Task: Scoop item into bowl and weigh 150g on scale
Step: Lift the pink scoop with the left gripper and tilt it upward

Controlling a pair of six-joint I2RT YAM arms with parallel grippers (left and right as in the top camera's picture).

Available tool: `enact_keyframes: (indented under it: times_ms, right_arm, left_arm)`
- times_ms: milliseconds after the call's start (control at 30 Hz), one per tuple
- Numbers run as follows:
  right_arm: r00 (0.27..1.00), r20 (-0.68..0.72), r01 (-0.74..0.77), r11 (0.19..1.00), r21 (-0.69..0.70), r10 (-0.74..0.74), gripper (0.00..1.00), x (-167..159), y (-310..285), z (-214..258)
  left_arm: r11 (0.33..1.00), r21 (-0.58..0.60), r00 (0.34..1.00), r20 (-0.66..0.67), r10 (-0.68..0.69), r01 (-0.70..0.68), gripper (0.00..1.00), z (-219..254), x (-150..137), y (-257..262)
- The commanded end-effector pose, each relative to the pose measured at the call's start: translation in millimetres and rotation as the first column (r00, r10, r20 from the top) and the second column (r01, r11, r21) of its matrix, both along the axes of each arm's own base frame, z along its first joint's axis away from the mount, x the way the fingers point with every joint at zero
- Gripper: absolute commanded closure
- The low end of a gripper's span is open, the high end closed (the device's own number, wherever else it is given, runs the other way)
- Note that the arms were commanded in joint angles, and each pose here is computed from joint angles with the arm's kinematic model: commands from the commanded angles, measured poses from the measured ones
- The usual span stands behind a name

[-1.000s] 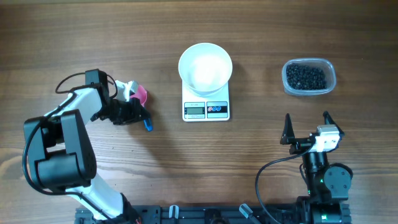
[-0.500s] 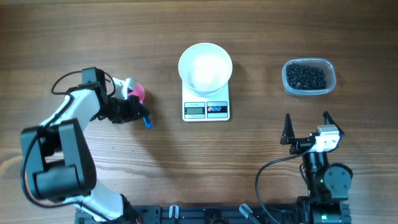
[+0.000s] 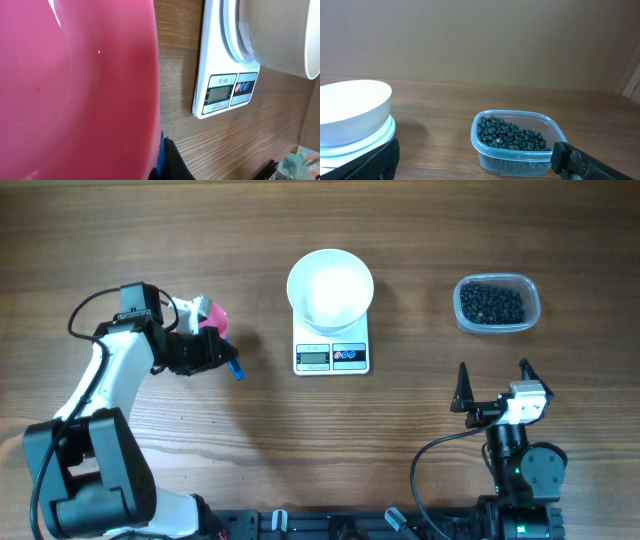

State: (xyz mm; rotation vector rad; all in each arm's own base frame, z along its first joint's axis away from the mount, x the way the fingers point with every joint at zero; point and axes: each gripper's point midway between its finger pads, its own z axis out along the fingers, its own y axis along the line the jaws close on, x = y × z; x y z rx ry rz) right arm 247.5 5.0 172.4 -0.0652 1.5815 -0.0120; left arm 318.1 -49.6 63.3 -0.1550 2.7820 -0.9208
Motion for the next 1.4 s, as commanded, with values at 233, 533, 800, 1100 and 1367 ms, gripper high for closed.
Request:
enact_keyframes:
  times_ms: [233, 533, 800, 1100, 1367]
  right_arm:
    - [1.0, 0.001, 0.011, 1.0, -0.002, -0.011, 0.0, 0, -2, 0]
    - [1.0, 0.001, 0.011, 1.0, -0.003, -0.011, 0.01, 0, -2, 0]
    - [1.0, 0.001, 0.011, 1.0, -0.002, -0.011, 0.0, 0, -2, 0]
    - [1.0, 0.001, 0.011, 1.0, -0.003, -0.011, 0.0, 0, -2, 0]
    - [1.0, 0.001, 0.011, 1.0, -0.002, -0.011, 0.0, 0, -2, 0]
  left_arm:
    - [1.0, -0.024, 1.0, -0.005, 0.005, -0.006, 0.96, 9, -5, -5]
    - [0.999, -0.022, 0.997, 0.058, 0.045, -0.044, 0.96, 36, -3, -4]
    - [0.99, -0.049, 0.987, 0.089, 0.137, -0.133, 0.96, 65, -3, -4]
    - [0.967, -0.096, 0.971, 0.03, 0.239, -0.235, 0.96, 76, -5, -6]
    - [0.959, -0.172, 0.973, 0.006, 0.232, -0.227, 0.96, 83, -6, -16]
